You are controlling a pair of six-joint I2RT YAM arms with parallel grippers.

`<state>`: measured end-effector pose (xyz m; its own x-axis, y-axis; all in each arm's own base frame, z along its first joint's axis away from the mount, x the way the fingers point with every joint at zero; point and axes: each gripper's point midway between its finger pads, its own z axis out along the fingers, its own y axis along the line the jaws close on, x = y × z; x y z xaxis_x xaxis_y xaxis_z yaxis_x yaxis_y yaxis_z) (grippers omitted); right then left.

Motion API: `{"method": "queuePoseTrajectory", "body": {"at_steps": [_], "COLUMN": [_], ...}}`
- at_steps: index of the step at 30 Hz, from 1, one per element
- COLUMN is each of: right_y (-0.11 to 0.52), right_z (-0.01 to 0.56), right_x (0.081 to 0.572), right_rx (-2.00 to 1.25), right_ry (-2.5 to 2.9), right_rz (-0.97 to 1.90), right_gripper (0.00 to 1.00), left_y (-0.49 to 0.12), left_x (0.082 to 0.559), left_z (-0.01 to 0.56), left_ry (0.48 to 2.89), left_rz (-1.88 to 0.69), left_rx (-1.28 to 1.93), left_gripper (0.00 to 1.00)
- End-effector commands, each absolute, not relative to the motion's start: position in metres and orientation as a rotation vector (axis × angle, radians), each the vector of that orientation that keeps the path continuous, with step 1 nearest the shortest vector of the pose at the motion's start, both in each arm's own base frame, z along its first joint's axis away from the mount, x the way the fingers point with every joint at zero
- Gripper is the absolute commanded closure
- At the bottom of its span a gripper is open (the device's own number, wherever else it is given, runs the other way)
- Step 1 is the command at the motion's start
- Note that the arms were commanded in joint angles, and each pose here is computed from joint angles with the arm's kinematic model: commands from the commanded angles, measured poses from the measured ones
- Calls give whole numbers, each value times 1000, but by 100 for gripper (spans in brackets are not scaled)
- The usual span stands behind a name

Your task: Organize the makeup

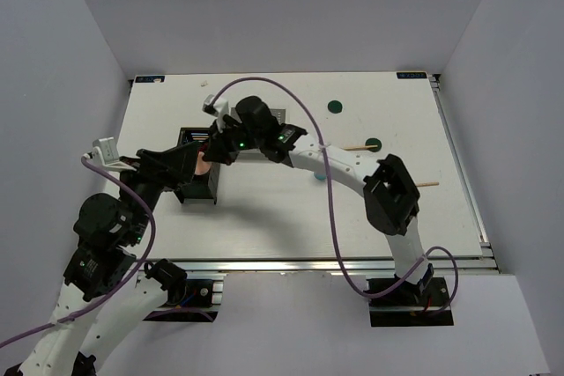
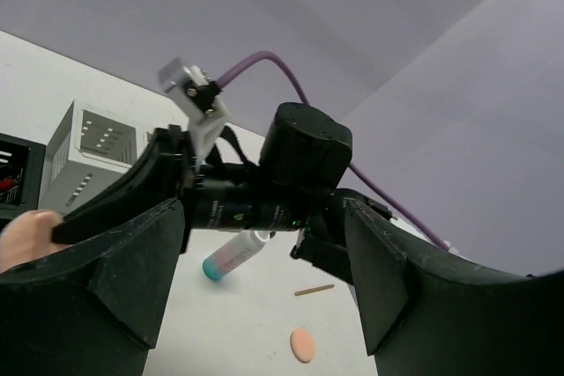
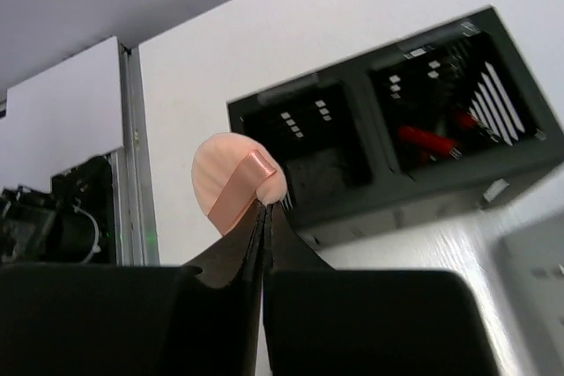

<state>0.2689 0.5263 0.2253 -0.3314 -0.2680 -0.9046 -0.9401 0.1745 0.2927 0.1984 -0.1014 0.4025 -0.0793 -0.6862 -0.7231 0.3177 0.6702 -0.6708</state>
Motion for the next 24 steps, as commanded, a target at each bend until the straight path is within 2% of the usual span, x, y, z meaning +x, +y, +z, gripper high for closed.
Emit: {"method": "queuePoseTrajectory", "body": {"at_steps": [1,14,16,17,18,21,24], "right_y": [562,581,581,580,579,577,574], "right_z": [266,222,217,219,215,219,229], "right_x": [270,317,314,312,310,301,294], "right_rx": [-1048,-933,-962,-977,-998,-1032,-1057], "right_ry": [1619,1659,1656,1646,1646,1632,1610], "right_rz": [1183,917,912,917,918,943,972], "right_gripper": [100,100,86,76,61,52,50], "left_y": [-94,-92,-95,-95,-97,-102,-107], "left_x": [194,187,189,189,190,193,196], "left_z": [404,393,392,391,392,391,390], "left_ry": [1427,1438,1444,1445,1444,1449,1454], "left_rz": [-831,-854,-858,-859,-863,-874,-883], "left_rx": [-336,-356,-352,-350,-347,-332,-320], "left_gripper": [17,17,17,17,17,17,17]}}
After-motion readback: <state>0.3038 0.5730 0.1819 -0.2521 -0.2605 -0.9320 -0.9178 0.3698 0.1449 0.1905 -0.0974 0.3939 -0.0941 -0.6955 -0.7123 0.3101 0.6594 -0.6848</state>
